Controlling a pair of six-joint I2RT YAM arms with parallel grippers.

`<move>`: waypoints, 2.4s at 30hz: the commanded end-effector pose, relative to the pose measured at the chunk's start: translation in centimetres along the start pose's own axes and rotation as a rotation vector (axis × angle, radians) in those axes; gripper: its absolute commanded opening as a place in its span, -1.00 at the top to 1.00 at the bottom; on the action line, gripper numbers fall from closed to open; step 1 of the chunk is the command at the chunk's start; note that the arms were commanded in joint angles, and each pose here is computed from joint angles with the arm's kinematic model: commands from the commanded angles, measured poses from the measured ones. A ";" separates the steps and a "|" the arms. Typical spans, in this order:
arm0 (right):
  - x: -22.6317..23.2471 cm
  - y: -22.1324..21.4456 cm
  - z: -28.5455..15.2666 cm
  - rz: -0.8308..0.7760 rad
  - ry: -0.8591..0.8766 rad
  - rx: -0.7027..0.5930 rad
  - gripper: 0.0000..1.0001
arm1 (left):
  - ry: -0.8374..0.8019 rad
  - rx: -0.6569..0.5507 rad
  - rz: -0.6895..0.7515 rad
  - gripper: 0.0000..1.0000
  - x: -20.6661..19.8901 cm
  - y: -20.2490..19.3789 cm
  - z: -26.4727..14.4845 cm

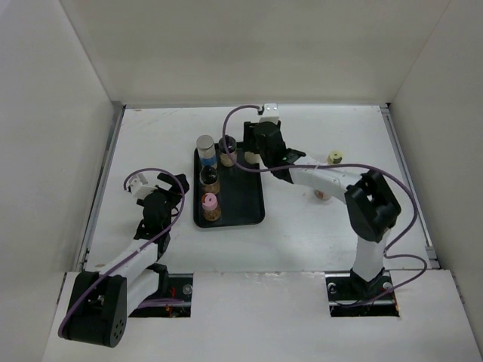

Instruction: Organize the condiment bottles

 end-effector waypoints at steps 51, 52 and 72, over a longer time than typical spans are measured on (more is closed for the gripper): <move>-16.2 -0.8 -15.2 0.200 -0.468 -0.176 -0.67 | -0.061 -0.035 -0.028 -1.00 -1.3 0.9 0.2; -16.8 -0.9 -15.3 0.204 -0.489 -0.167 -0.70 | -0.062 -0.045 -0.029 -1.00 -1.3 1.1 0.1; -18.3 -5.3 -10.1 0.215 -0.522 0.032 -0.74 | -0.054 -0.034 -0.034 -1.00 -1.1 0.9 0.2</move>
Point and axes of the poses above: each gripper's point midway between its finger pads, its own z axis out along the fingers, its own x axis along the line the jaws close on, y = z × x, the point moved 10 cm from there along -z, back along the fingers, and after that the axes turned 6 degrees about z, right-handed, at the moved point
